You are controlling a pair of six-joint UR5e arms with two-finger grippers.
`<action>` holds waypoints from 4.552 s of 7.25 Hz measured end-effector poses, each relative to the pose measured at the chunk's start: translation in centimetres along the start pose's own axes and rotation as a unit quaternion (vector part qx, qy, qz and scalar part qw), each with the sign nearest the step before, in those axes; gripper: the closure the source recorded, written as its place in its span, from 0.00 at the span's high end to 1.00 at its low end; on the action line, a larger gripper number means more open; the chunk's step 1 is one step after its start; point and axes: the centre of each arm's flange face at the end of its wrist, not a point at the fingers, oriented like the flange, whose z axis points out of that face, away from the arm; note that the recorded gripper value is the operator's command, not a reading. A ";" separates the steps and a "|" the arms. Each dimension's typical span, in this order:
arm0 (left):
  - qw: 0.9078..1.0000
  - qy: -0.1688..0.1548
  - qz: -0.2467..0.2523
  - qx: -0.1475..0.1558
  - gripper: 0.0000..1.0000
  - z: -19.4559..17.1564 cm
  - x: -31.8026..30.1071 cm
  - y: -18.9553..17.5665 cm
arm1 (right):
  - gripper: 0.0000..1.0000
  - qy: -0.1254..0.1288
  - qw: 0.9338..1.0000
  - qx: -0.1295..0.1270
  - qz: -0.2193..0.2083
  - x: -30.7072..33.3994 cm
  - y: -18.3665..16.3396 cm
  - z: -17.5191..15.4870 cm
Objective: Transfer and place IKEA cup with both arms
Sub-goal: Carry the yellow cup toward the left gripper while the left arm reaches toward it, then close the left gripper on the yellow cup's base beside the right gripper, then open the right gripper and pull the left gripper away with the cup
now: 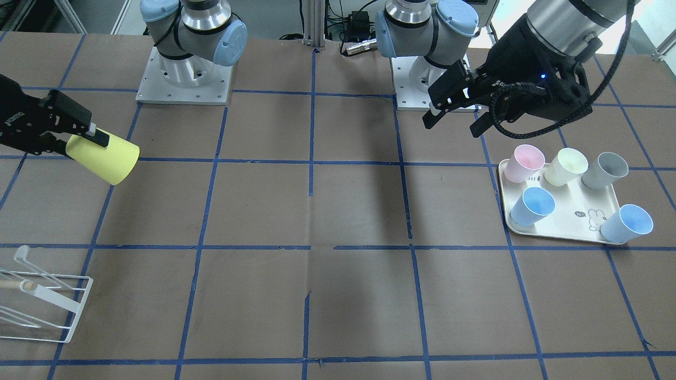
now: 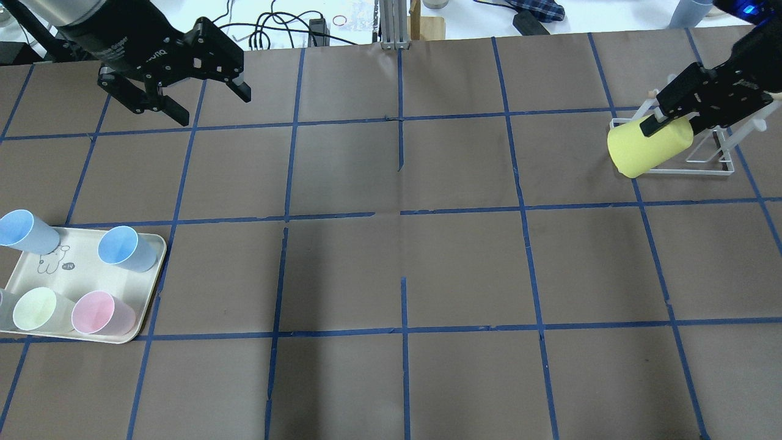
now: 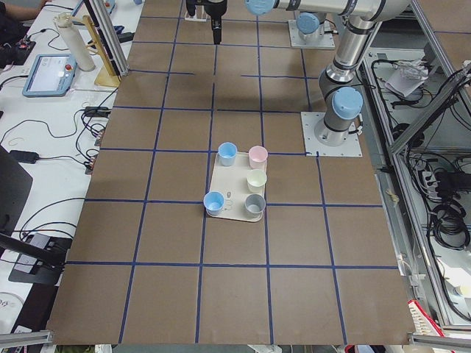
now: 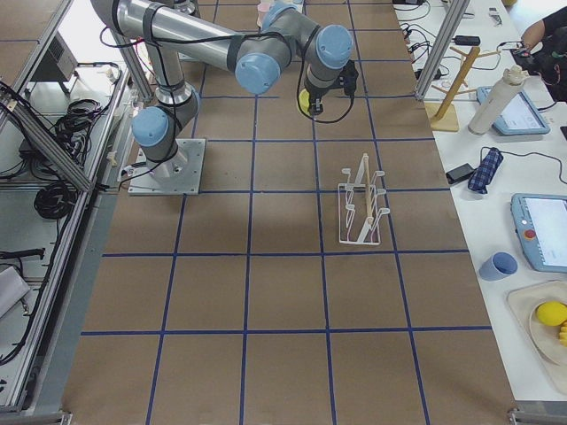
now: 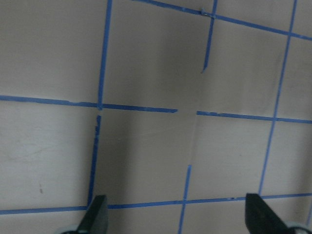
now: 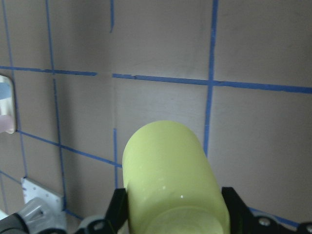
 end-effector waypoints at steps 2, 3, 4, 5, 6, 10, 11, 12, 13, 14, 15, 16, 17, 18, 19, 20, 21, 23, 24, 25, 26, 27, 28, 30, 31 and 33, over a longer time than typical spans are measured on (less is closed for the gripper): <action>0.986 0.147 -0.073 -0.032 1.00 -0.8 -2.0 -1.1 | 0.38 -0.104 0.994 -0.028 0.034 -1.6 1.1 1.6; 0.969 0.214 -0.109 -0.050 1.00 -0.6 -2.8 -1.8 | 0.38 -0.155 0.985 -0.044 0.052 -2.5 1.5 2.6; 0.953 0.261 -0.138 -0.069 1.00 0.8 -3.6 -2.1 | 0.38 -0.210 0.974 -0.053 0.074 -3.6 1.9 3.3; 0.935 0.302 -0.164 -0.092 1.00 3.4 -4.3 -1.9 | 0.38 -0.255 0.960 -0.056 0.098 -4.5 2.2 3.8; 0.918 0.337 -0.178 -0.111 1.00 6.4 -5.0 -1.4 | 0.38 -0.290 0.947 -0.061 0.121 -5.6 2.3 4.4; 0.884 0.424 -0.140 -0.135 1.00 12.8 -1.5 1.6 | 0.38 -0.384 0.902 -0.057 0.188 -10.0 2.0 6.6; 0.882 0.432 -0.128 -0.140 1.00 13.5 -0.4 2.6 | 0.38 -0.396 0.897 -0.050 0.191 -11.1 1.7 7.1; 0.879 0.439 -0.121 -0.141 1.00 14.2 0.0 3.4 | 0.38 -0.403 0.894 -0.047 0.191 -11.9 1.5 7.5; 0.878 0.445 -0.108 -0.139 1.00 14.7 0.4 3.8 | 0.38 -0.405 0.894 -0.047 0.187 -12.5 1.5 7.9; 0.879 0.448 -0.089 -0.137 1.00 15.1 1.1 4.2 | 0.38 -0.404 0.896 -0.052 0.178 -13.3 1.5 8.5; 0.880 0.448 -0.071 -0.138 1.00 15.6 2.0 4.4 | 0.39 -0.402 0.898 -0.059 0.166 -14.2 1.5 9.3; 0.878 0.454 -0.063 -0.138 1.00 16.2 2.6 4.3 | 0.39 -0.401 0.900 -0.064 0.158 -14.7 1.4 9.9; 0.874 0.463 -0.063 -0.136 1.00 16.6 2.8 4.2 | 0.39 -0.400 0.902 -0.066 0.151 -15.1 1.3 10.2; 0.871 0.468 -0.064 -0.137 1.00 16.8 3.0 4.3 | 0.40 -0.399 0.903 -0.067 0.145 -15.3 1.4 10.4; 0.869 0.471 -0.065 -0.139 1.00 17.1 3.2 4.5 | 0.40 -0.399 0.903 -0.068 0.143 -15.5 1.4 10.6; 0.866 0.474 -0.064 -0.142 0.95 17.5 3.6 4.8 | 0.40 -0.398 0.904 -0.071 0.141 -15.8 1.4 10.9; 0.865 0.477 -0.063 -0.145 0.86 17.8 3.9 5.2 | 0.40 -0.399 0.904 -0.073 0.139 -16.2 1.4 11.1; 0.864 0.479 -0.056 -0.145 0.65 17.5 4.4 5.9 | 0.40 -0.401 0.903 -0.074 0.138 -16.7 1.4 11.4; 0.864 0.480 -0.053 -0.143 0.47 17.5 4.4 6.3 | 0.40 -0.401 0.903 -0.074 0.138 -16.8 1.5 11.5; 0.864 0.480 -0.049 -0.142 0.24 17.8 4.2 6.6 | 0.40 -0.401 0.902 -0.074 0.138 -16.8 1.5 11.5; 0.865 0.481 -0.045 -0.139 0.08 17.9 4.1 6.8 | 0.41 -0.401 0.902 -0.075 0.138 -16.9 1.5 11.5; 0.865 0.481 -0.043 -0.138 0.00 17.9 4.0 6.8 | 0.47 -0.401 0.903 -0.075 0.138 -16.9 1.5 11.4; 0.865 0.481 -0.042 -0.136 0.00 17.8 4.0 6.7 | 0.47 -0.401 0.902 -0.075 0.138 -16.9 1.5 11.4; 0.865 0.481 -0.041 -0.133 0.00 17.6 4.0 6.5 | 1.00 -0.401 0.902 -0.075 0.139 -16.9 1.5 11.4; 0.865 0.482 -0.041 -0.132 0.00 17.5 3.9 6.5 | 1.00 -0.401 0.902 -0.076 0.140 -17.0 1.6 11.3; 0.865 0.482 -0.041 -0.132 0.00 17.5 3.9 6.4 | 1.00 -0.400 0.903 -0.075 0.140 -17.0 1.5 11.2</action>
